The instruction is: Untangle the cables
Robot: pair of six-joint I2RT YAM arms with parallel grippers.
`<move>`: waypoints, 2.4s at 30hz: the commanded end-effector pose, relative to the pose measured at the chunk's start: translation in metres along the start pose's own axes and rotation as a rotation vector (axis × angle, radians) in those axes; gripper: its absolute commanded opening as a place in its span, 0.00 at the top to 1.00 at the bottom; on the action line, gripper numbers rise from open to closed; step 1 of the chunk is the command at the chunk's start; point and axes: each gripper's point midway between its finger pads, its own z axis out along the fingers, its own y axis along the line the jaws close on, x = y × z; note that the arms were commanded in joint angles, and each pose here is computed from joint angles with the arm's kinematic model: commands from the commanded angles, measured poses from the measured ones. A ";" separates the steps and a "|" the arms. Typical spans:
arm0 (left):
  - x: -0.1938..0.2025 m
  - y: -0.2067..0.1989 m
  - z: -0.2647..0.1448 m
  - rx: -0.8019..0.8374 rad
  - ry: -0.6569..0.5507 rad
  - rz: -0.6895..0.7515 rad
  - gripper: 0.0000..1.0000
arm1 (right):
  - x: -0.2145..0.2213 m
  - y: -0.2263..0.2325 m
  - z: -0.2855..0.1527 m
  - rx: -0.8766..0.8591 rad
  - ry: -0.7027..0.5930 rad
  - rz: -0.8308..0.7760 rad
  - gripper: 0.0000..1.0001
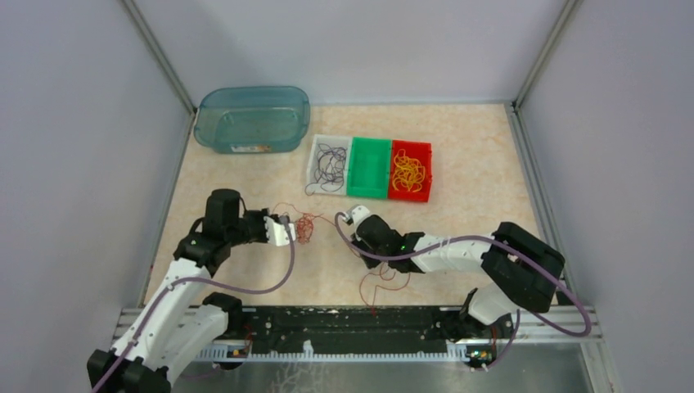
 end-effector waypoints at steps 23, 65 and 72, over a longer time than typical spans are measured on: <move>-0.007 0.088 -0.062 -0.355 0.103 -0.081 1.00 | -0.062 0.002 -0.051 -0.066 -0.244 0.130 0.40; 0.085 0.078 -0.056 -0.437 0.412 -0.094 1.00 | -0.110 -0.171 -0.211 0.508 -0.645 0.540 1.00; 0.166 0.068 -0.074 -0.410 0.597 -0.058 1.00 | -0.091 -0.210 -0.263 0.674 -0.726 0.660 1.00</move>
